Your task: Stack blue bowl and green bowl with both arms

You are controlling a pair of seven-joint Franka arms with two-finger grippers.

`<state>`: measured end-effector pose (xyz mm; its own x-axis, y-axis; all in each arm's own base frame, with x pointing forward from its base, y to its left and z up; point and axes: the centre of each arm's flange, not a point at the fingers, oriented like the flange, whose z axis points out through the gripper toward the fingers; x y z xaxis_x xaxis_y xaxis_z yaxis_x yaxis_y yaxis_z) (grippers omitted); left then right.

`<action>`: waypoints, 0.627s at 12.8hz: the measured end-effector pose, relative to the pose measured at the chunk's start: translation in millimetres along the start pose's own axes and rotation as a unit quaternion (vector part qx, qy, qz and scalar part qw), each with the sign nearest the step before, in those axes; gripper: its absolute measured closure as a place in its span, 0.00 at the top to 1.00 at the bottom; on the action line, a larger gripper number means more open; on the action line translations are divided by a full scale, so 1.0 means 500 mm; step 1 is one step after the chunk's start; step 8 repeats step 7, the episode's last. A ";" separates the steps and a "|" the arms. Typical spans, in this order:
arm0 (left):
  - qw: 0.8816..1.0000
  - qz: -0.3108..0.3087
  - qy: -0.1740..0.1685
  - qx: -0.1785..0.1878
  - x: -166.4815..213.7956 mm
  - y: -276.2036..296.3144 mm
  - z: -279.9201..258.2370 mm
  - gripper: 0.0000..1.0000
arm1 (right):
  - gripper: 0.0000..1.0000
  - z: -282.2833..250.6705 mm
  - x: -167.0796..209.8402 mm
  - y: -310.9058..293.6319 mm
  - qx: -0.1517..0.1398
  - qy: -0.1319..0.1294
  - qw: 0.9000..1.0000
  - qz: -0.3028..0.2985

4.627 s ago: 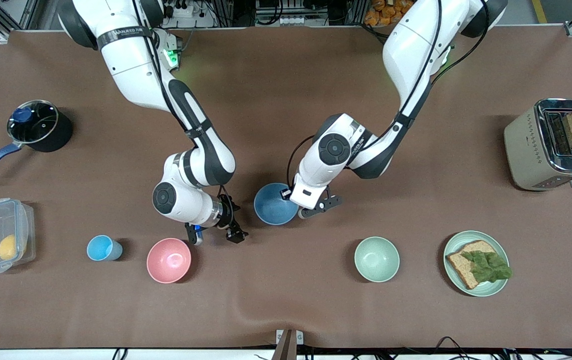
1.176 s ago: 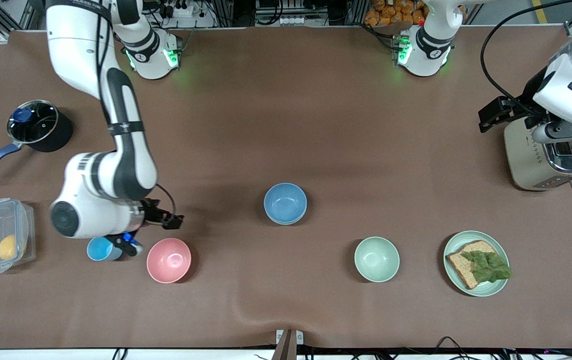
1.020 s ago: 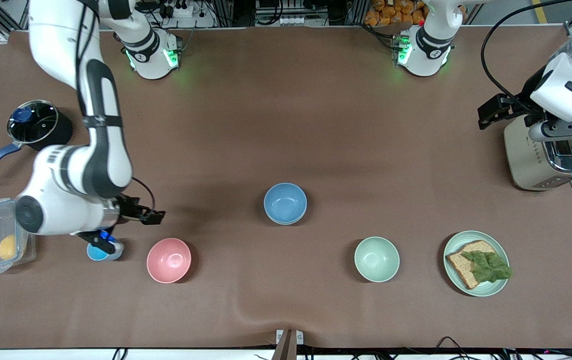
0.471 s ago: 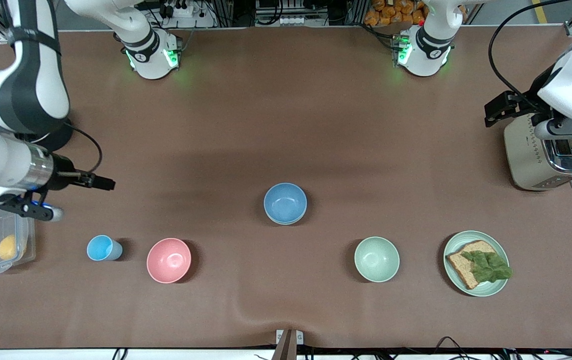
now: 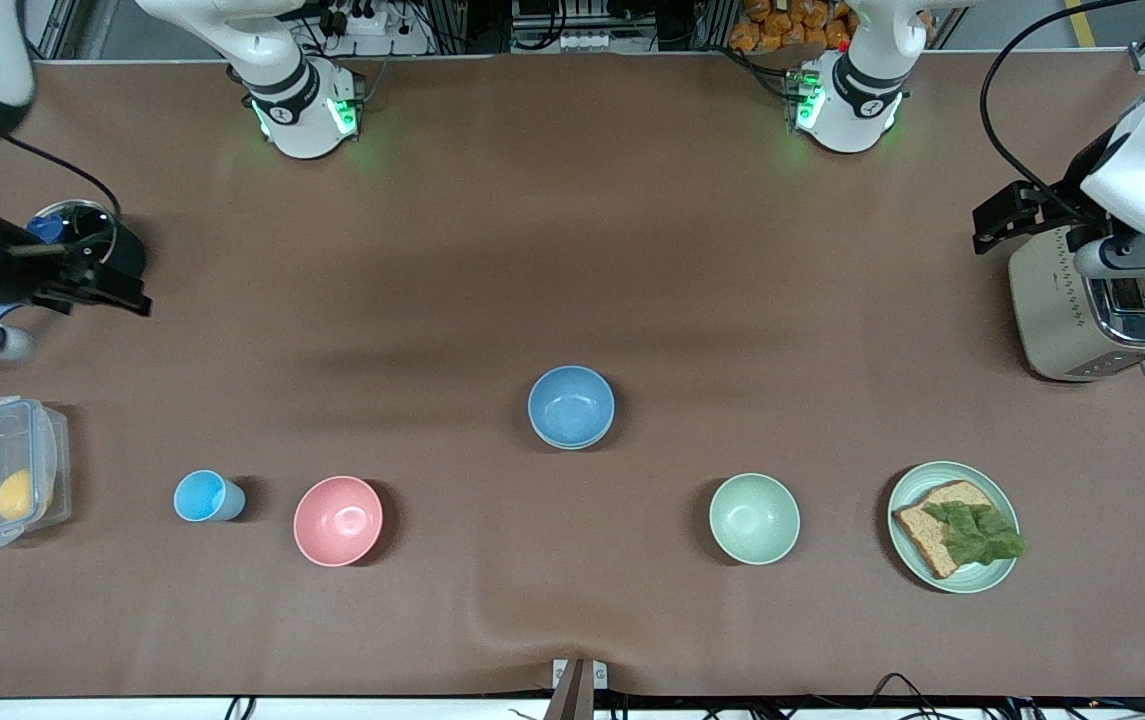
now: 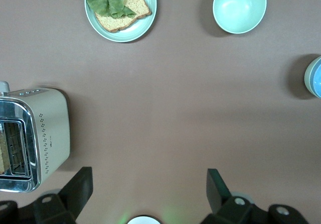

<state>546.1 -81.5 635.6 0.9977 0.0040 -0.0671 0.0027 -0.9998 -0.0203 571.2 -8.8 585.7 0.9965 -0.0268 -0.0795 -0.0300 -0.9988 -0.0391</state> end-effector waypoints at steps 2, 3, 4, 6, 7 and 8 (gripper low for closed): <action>1.000 0.000 0.000 0.000 0.000 0.000 0.000 1.00 | 1.00 -0.019 -0.023 0.012 -0.026 0.006 1.000 -0.008; 1.000 0.000 0.000 0.000 0.000 0.000 0.000 1.00 | 1.00 -0.023 -0.026 0.004 -0.035 0.007 0.999 -0.012; 1.000 0.000 0.000 0.000 0.000 0.000 0.000 1.00 | 1.00 -0.025 -0.028 0.000 -0.039 0.008 0.999 -0.015; 1.000 0.000 0.000 0.000 0.000 0.000 0.000 1.00 | 1.00 -0.028 -0.029 0.003 -0.041 0.010 0.999 -0.014; 1.000 0.000 0.000 0.000 0.000 0.000 0.000 1.00 | 1.00 -0.028 -0.029 0.008 -0.042 0.010 0.999 -0.011; 1.000 0.000 0.000 0.000 0.000 0.000 0.000 1.00 | 1.00 -0.028 -0.029 0.008 -0.042 0.010 0.999 -0.011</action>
